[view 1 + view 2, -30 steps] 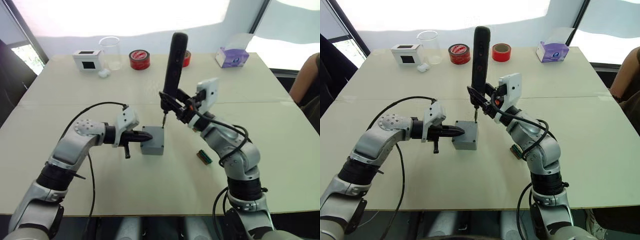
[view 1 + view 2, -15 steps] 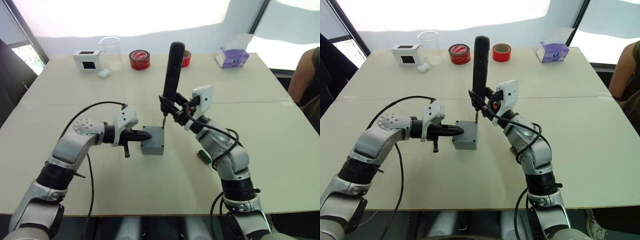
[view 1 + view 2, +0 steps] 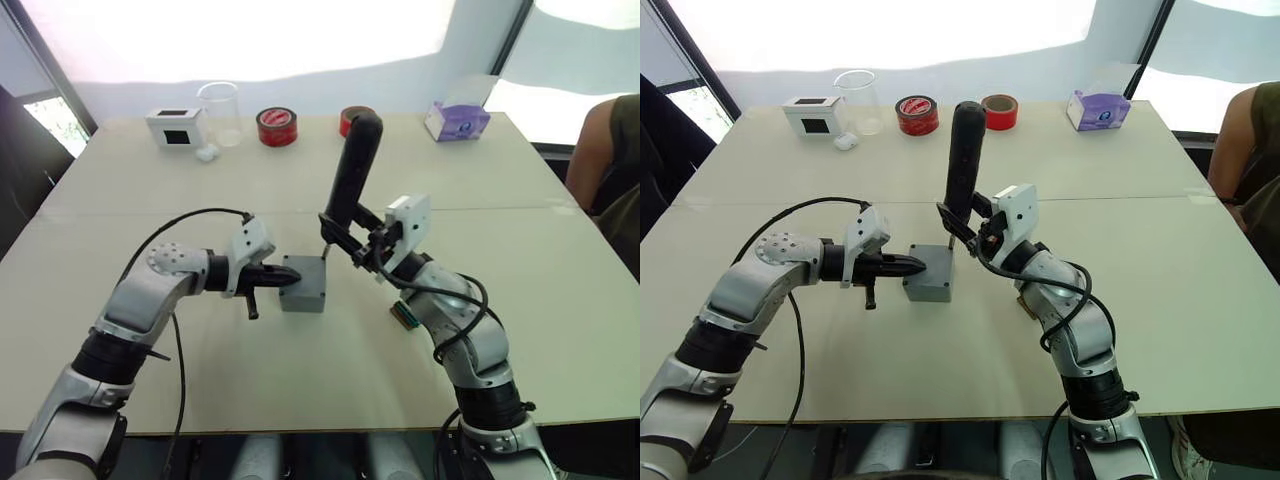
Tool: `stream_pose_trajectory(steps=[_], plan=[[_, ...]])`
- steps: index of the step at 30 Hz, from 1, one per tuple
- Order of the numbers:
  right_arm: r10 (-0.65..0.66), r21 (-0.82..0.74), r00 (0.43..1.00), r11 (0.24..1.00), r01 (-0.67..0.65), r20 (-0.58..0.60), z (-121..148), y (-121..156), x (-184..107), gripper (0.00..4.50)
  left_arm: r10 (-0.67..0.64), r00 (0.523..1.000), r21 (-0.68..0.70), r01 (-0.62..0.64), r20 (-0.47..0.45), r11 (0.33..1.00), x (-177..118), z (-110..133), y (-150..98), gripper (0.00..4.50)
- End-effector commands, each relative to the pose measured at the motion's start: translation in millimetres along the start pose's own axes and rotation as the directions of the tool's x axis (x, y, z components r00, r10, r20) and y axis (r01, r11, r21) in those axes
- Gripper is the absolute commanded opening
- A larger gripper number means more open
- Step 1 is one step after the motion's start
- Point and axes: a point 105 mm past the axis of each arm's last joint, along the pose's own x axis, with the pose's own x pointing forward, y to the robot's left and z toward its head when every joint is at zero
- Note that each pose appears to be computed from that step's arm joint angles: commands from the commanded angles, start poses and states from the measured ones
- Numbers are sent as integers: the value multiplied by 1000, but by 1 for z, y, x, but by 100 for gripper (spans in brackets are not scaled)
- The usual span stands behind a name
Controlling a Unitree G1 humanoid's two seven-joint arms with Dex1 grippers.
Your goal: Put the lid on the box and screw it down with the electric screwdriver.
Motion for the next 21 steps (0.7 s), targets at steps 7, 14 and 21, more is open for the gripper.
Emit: stream_pose_trajectory(steps=[7,14,21], plan=[[10,80,975,997,8,-223,-48,3,2,174,0,1000,1,0,-5,1000,3,0,-2,0],[1,70,962,997,19,-274,-61,3,0,174,8,1000,-7,-8,-9,1000,3,-3,-3,0],[-16,82,960,996,40,-278,-64,-1,0,174,11,1000,-13,-11,-11,1000,3,-3,-3,0]])
